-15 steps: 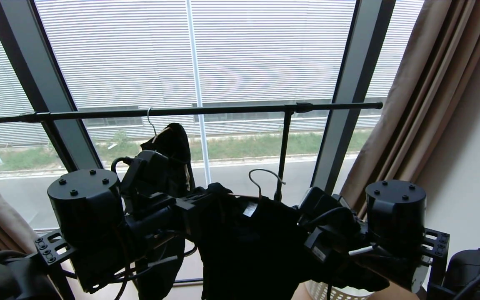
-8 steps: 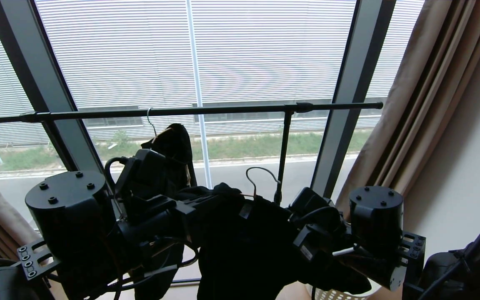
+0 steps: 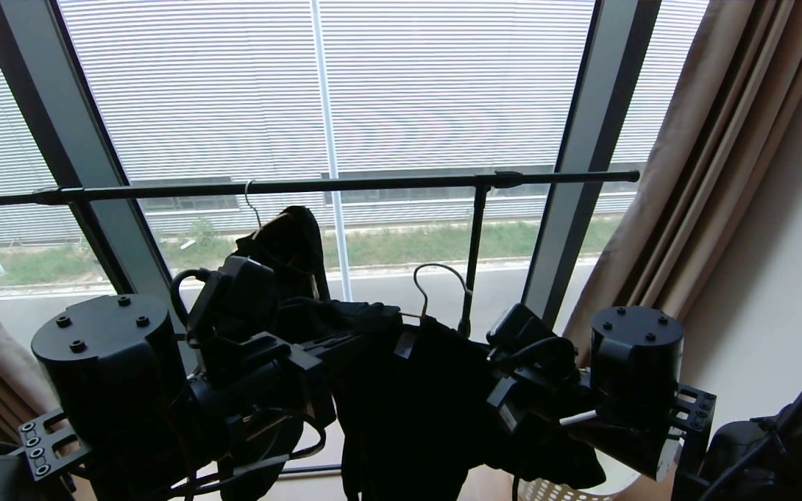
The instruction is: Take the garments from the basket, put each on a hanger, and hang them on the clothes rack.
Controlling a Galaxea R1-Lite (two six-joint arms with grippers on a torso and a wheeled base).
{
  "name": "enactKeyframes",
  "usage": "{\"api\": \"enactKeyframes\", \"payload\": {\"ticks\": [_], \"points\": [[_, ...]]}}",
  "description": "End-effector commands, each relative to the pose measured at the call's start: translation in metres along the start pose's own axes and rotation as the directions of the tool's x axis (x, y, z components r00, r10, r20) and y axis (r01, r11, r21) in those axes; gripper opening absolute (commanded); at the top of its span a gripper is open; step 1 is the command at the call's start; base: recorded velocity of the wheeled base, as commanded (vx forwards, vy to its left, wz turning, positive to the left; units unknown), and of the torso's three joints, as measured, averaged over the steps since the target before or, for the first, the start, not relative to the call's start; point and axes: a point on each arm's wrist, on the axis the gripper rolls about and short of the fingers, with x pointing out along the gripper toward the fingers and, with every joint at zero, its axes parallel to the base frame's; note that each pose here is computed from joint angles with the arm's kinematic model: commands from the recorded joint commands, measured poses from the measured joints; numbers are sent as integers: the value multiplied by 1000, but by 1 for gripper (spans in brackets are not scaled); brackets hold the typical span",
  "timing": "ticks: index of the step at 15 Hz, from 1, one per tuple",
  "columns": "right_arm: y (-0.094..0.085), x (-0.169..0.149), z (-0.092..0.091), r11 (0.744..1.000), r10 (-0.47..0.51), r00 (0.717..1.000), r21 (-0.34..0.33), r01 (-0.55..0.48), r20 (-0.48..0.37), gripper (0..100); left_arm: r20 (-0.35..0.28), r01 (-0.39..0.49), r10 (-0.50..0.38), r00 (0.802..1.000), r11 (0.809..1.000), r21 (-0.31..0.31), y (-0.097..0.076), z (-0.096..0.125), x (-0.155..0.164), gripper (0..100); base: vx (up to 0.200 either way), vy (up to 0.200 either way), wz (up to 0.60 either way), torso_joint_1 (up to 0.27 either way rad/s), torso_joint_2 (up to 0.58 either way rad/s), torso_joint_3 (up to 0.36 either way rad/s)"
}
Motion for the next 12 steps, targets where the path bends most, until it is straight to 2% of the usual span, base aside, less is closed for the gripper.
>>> {"api": "enactKeyframes", "payload": {"ticks": [1, 3, 4, 7, 10, 12], "points": [[-1, -1, 3, 1000, -2, 1000, 1, 2, 11, 0, -5, -2, 2, 1000, 1000, 1, 0, -1, 0, 0, 0, 0, 0, 0, 0, 0], [-1, -1, 3, 1000, -3, 1000, 3, 3, 14, 0, -2, -1, 1, 1000, 1000, 1, 1, -3, -1, 0, 0, 0, 0, 0, 0, 0], [-1, -1, 3, 1000, -4, 1000, 3, 4, 14, 0, -4, 1, -1, 1000, 1000, 1, 1, -4, -1, 100, 0, 0, 0, 0, 0, 0], [-3, -3, 6, 1000, -10, 1000, 6, 10, 25, 0, 7, 5, -5, 1000, 1000, 3, 1, -5, 1, 100, 0, 0, 0, 0, 0, 0], [-12, -4, 5, 999, -39, 999, 21, 39, 24, 0, 10, 2, -3, 1000, 1000, 10, 2, -6, 0, 100, 0, 0, 0, 0, 0, 0], [-27, -8, 6, 998, -46, 998, 33, 45, 41, 0, 45, -28, 26, 999, 999, 36, 10, 0, -2, 100, 0, 0, 0, 0, 0, 0]]}}
